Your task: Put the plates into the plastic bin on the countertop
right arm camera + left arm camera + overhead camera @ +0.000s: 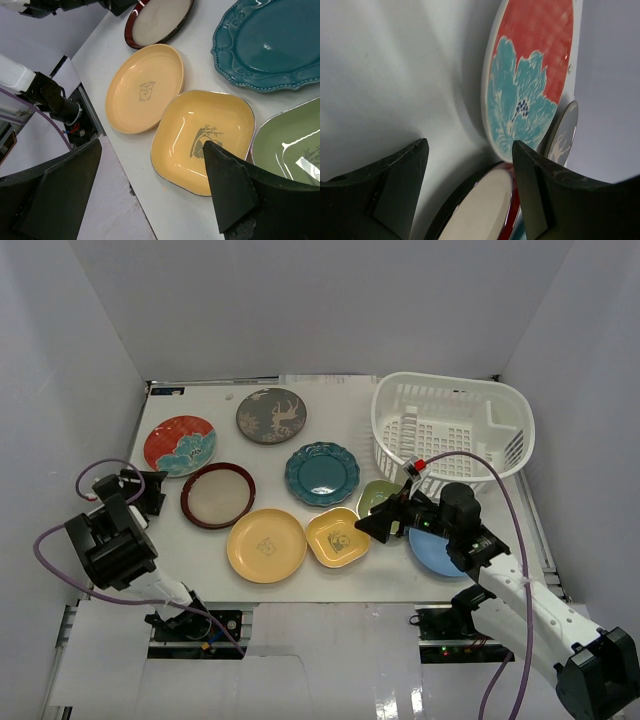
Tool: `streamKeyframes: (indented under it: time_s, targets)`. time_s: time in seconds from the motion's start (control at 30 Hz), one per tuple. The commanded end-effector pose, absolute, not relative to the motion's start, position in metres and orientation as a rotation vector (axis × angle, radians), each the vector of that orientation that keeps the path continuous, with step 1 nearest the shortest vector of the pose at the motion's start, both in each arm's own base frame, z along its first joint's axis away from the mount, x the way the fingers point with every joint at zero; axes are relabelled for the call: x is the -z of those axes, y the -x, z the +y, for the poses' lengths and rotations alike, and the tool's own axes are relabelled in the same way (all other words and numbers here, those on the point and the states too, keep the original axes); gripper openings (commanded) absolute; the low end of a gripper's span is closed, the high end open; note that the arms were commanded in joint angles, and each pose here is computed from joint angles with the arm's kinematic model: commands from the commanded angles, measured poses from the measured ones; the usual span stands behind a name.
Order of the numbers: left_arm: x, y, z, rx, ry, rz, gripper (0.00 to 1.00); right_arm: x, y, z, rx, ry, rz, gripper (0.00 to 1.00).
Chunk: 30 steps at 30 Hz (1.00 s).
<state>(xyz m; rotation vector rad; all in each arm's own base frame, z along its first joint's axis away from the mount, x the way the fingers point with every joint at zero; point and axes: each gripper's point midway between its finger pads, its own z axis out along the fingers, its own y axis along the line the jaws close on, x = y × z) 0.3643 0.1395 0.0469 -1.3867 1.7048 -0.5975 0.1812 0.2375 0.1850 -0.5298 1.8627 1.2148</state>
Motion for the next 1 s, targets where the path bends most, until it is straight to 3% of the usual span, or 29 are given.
streamKeyframes:
  time_s: [0.0,0.17,0.37,0.5,0.53,0.6,0.63,0.77,0.97]
  targets:
    - [-0.064,-0.393,0.152,0.633,1.265,1.663,0.77,-0.193,-0.181,0.242,-1.229,0.562,1.804,0.88]
    - [-0.037,-0.411,0.159,0.658,1.259,1.710,0.73,-0.185,-0.185,0.246,-1.229,0.548,1.834,0.88]
    - [-0.013,-0.428,0.160,0.716,1.264,1.731,0.57,-0.184,-0.194,0.249,-1.219,0.480,1.822,0.88]
    - [-0.002,-0.431,0.160,0.739,1.270,1.734,0.37,-0.187,-0.197,0.255,-1.227,0.482,1.822,0.87]
    - [0.000,-0.431,0.159,0.748,1.273,1.733,0.24,-0.187,-0.199,0.256,-1.221,0.477,1.828,0.87]
    - [-0.001,-0.431,0.157,0.760,1.273,1.730,0.12,-0.191,-0.201,0.260,-1.222,0.480,1.821,0.87]
    - [-0.003,-0.433,0.159,0.763,1.268,1.725,0.01,-0.191,-0.202,0.261,-1.221,0.477,1.825,0.87]
    - [-0.020,-0.437,0.157,0.790,1.240,1.703,0.00,-0.198,-0.203,0.265,-1.222,0.476,1.824,0.87]
    - [-0.116,-0.448,0.140,1.028,1.143,1.443,0.00,-0.218,-0.214,0.265,-1.177,0.464,1.818,0.91]
